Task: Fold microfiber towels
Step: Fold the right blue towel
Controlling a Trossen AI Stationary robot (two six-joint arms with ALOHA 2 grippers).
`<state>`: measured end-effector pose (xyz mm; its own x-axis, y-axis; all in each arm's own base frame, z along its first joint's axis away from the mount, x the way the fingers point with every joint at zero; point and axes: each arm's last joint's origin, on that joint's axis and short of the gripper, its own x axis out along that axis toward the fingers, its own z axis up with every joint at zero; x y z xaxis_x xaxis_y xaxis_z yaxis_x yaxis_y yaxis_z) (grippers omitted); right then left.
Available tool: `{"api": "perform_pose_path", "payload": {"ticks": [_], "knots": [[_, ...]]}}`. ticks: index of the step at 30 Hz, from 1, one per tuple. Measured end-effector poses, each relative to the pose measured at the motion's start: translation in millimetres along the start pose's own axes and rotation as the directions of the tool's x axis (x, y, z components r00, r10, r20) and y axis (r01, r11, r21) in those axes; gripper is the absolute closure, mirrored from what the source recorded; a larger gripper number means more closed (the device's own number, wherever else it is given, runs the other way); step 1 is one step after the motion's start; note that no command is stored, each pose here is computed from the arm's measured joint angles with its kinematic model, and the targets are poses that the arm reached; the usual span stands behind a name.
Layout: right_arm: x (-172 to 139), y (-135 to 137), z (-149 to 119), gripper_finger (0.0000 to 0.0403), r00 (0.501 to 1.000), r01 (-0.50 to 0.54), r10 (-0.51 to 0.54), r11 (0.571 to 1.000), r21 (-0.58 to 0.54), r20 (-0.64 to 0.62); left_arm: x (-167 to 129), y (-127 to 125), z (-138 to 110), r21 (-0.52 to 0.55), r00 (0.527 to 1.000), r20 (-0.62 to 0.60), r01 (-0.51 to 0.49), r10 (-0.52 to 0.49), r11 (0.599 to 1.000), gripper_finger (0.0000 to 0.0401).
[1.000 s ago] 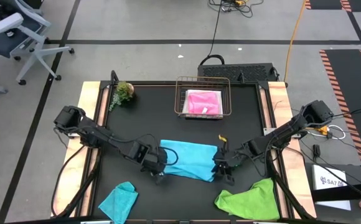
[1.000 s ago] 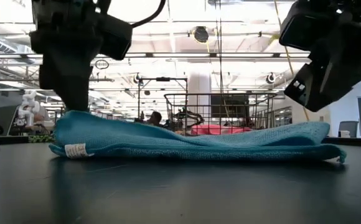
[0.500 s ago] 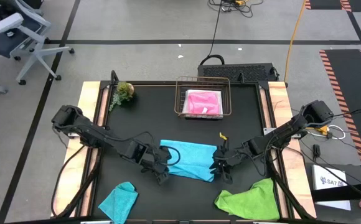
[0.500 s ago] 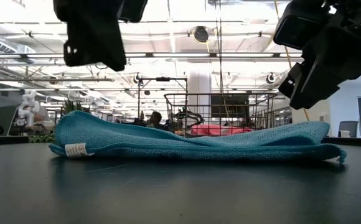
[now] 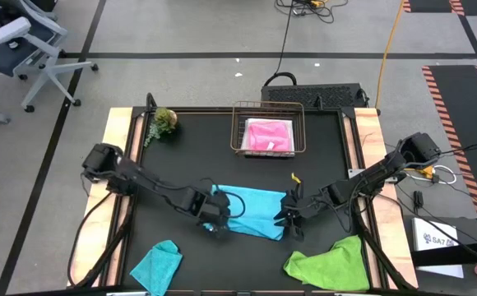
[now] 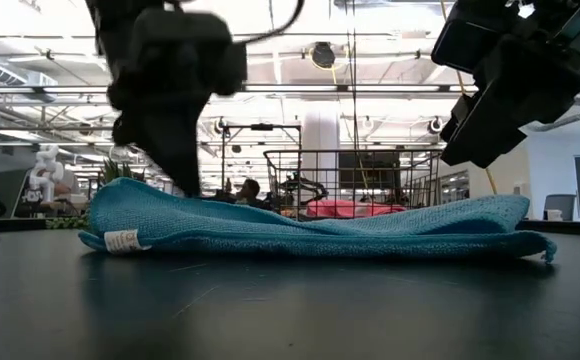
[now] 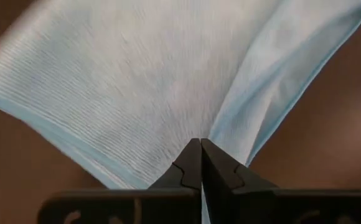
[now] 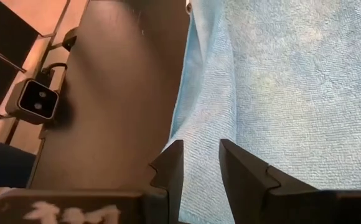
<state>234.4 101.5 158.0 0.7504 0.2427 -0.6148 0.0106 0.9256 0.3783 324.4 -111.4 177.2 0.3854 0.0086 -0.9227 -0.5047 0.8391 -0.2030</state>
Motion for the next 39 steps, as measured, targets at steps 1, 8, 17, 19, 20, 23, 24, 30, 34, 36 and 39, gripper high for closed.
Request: {"api": "perform_pose_path", "payload": {"ticks": [1,8,17,19,20,23,24,30,34,36,39], "knots": [[0.0,-0.1,-0.2,0.031,1.0,0.002,-0.002,1.0,0.003,-0.002,5.5,-0.1,-1.6,0.002,1.0,-0.025,-0.002,0.002,1.0,0.0397],[0.1,-2.8,1.1,0.034,0.998,0.05,-0.05,0.999,0.002,0.024,19.0,-3.1,-9.3,-0.038,0.978,-0.192,0.074,-0.08,0.997,0.0398],[0.4,-7.9,4.3,0.0383,0.997,0.064,-0.064,0.998,0.01,0.032,-14.2,-31.1,-14.3,0.069,0.907,-0.201,0.389,-0.369,0.919,0.0398],[0.4,-8.1,4.7,0.0384,0.997,0.064,-0.064,0.998,0.015,0.035,-16.9,-27.6,-12.9,0.086,0.952,-0.105,0.297,-0.287,0.951,0.0396],[0.4,-8.0,4.8,0.0384,0.997,0.062,-0.063,0.998,0.019,0.036,-17.6,-25.3,-11.7,0.089,0.969,-0.053,0.245,-0.241,0.965,0.0394],[0.5,-7.7,4.9,0.0385,0.998,0.054,-0.055,0.998,0.021,0.034,-17.9,-17.9,-5.6,0.084,0.99,0.087,0.105,-0.112,0.991,0.0388],[0.5,-7.2,4.7,0.0385,0.999,0.039,-0.04,0.999,0.026,0.025,-17.5,-15.0,-3.7,0.081,0.991,0.113,0.067,-0.076,0.994,0.0388],[0.5,-6.8,4.4,0.0385,0.999,0.027,-0.029,0.997,0.071,0.019,-14.7,-0.1,13.2,0.052,0.985,0.175,-0.012,0.003,0.999,0.0397],[0.1,-0.3,0.4,0.0386,0.996,-0.069,0.076,0.988,0.141,-0.046,-13.2,8.1,22.1,0.032,0.983,0.181,-0.028,0.022,0.999,0.0389],[-0.5,4.9,-4.4,0.039,0.992,-0.091,0.103,0.986,0.143,-0.078,-12.7,10.7,24.9,0.047,0.984,0.176,-0.03,0.021,0.998,0.0389],[-1.8,12.9,-11.7,0.04,0.975,-0.141,0.168,0.973,0.185,-0.144,-12.2,13.1,27.5,0.053,0.987,0.162,-0.021,0.012,0.998,0.0397]]}}
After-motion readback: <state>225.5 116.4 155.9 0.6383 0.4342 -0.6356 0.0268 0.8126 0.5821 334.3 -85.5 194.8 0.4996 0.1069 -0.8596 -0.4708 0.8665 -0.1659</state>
